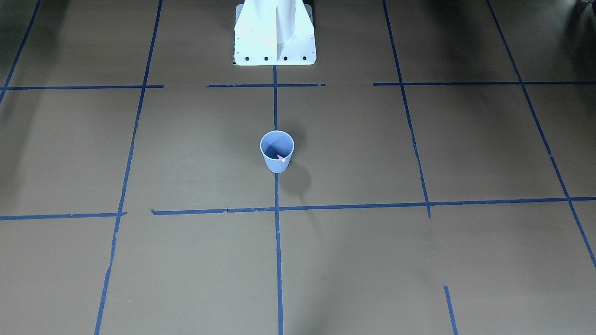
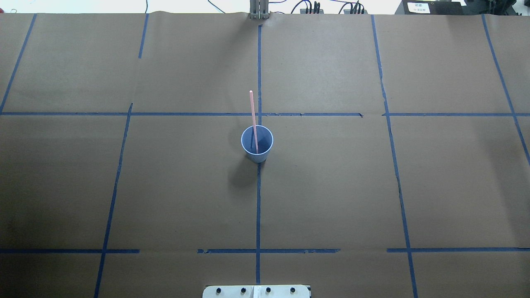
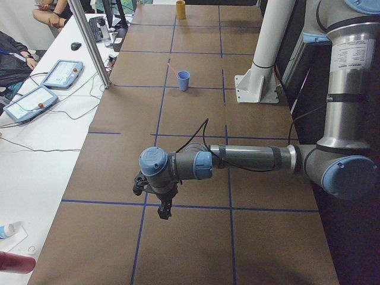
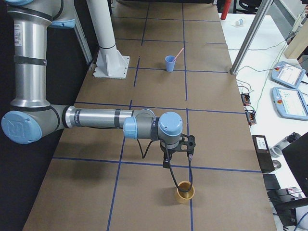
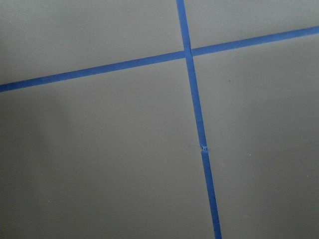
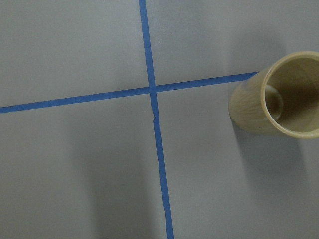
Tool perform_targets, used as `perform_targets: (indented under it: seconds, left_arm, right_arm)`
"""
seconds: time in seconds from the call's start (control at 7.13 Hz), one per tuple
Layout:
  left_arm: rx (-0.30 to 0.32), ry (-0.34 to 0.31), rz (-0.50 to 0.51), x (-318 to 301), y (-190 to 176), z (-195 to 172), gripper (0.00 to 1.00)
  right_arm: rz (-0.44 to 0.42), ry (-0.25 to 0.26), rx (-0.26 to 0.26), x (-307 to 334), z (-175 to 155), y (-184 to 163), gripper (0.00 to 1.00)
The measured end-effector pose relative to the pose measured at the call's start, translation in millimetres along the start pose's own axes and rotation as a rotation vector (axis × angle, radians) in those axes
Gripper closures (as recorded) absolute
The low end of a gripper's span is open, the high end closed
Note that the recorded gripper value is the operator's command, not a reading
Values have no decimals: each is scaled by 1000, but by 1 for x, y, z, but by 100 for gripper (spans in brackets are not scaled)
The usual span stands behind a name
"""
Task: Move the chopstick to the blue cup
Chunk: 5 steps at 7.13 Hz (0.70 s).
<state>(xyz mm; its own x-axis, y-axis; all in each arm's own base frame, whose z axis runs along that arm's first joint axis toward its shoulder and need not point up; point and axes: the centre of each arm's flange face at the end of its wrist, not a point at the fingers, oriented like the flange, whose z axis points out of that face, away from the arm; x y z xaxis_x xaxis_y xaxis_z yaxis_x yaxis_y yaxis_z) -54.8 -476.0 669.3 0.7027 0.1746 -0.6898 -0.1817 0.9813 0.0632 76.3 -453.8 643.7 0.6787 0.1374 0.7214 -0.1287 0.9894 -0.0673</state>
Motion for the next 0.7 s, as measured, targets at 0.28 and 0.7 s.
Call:
perform_targets:
  seconds: [0.28,0.7]
  left_arm:
    - [1,4,-2,0,0,0,0]
    - [3,5,0,1,-1,0,0]
  right_arm:
    - [5,1,-8,4,4,1,0]
    - [20,5,-24,13,12,1,0]
